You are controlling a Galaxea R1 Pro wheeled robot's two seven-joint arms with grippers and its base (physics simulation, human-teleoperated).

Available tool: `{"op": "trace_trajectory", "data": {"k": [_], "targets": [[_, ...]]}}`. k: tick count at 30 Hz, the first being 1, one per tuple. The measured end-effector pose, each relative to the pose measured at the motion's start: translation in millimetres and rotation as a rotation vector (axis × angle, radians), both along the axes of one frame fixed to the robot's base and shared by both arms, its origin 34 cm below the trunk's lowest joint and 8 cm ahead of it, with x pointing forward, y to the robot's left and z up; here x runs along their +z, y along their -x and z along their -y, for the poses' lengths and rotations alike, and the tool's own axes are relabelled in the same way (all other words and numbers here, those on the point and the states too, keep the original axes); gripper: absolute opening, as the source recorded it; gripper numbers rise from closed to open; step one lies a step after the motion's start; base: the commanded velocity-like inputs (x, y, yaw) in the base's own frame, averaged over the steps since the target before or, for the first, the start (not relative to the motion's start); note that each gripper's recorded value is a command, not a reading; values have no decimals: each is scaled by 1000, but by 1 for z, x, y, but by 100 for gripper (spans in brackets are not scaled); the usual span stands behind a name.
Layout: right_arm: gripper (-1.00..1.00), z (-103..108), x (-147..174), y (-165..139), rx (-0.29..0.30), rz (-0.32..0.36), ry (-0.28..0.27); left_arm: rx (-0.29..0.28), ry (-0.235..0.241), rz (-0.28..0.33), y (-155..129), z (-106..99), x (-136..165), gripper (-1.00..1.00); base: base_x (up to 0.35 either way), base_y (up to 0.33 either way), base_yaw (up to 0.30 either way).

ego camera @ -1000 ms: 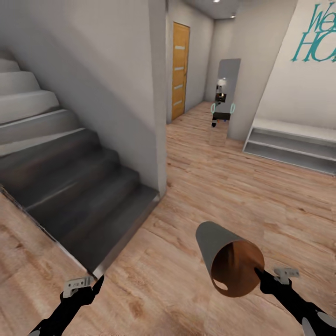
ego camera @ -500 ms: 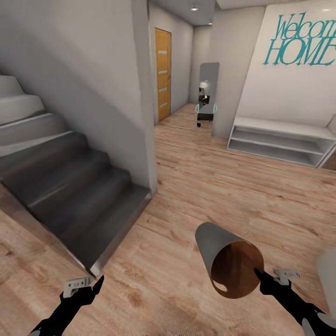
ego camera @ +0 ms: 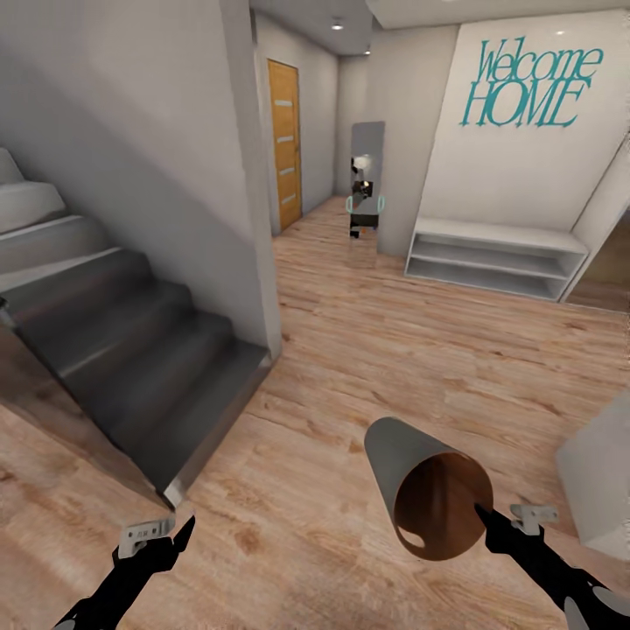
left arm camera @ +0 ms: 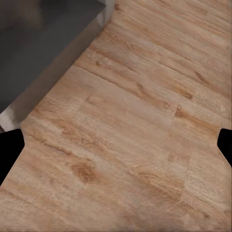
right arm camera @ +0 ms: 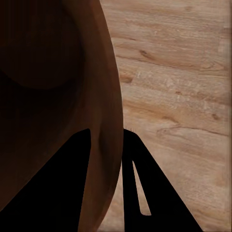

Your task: Put the three can of soda from the living room inside the tash can in the kitchen.

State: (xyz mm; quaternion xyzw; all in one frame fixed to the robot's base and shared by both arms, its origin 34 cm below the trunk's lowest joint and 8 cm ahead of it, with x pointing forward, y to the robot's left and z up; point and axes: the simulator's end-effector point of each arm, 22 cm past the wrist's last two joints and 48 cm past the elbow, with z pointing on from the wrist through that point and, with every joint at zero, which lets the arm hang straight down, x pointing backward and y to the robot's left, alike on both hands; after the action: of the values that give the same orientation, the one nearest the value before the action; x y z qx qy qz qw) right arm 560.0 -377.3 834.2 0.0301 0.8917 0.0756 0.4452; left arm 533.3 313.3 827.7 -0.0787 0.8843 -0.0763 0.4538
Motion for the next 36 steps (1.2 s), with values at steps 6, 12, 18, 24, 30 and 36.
{"op": "trace_trajectory", "data": {"k": [6,12,18,24,30,36], "targets": [[-100,0,0,0,0,1,0,0,-1,1,0,0,0,100,-270,0,-7],[-100,-1,1,-1,1,4,-1,0,-1,4,0,0,1,100,-184,0,-106],[-100,-1,4,-2,0,11,-1,0,-4,20,-2,-1,6,100,-26,0,-183],[-100,-1,4,-1,-1,12,-3,1,-6,33,-4,-1,9,100,-2,0,-192],[-100,-1,4,0,0,10,-3,2,-8,41,-5,-1,13,100,0,0,-192],[-100,-1,6,0,-1,16,-4,1,-7,48,-6,-1,16,100,0,0,-192]]}}
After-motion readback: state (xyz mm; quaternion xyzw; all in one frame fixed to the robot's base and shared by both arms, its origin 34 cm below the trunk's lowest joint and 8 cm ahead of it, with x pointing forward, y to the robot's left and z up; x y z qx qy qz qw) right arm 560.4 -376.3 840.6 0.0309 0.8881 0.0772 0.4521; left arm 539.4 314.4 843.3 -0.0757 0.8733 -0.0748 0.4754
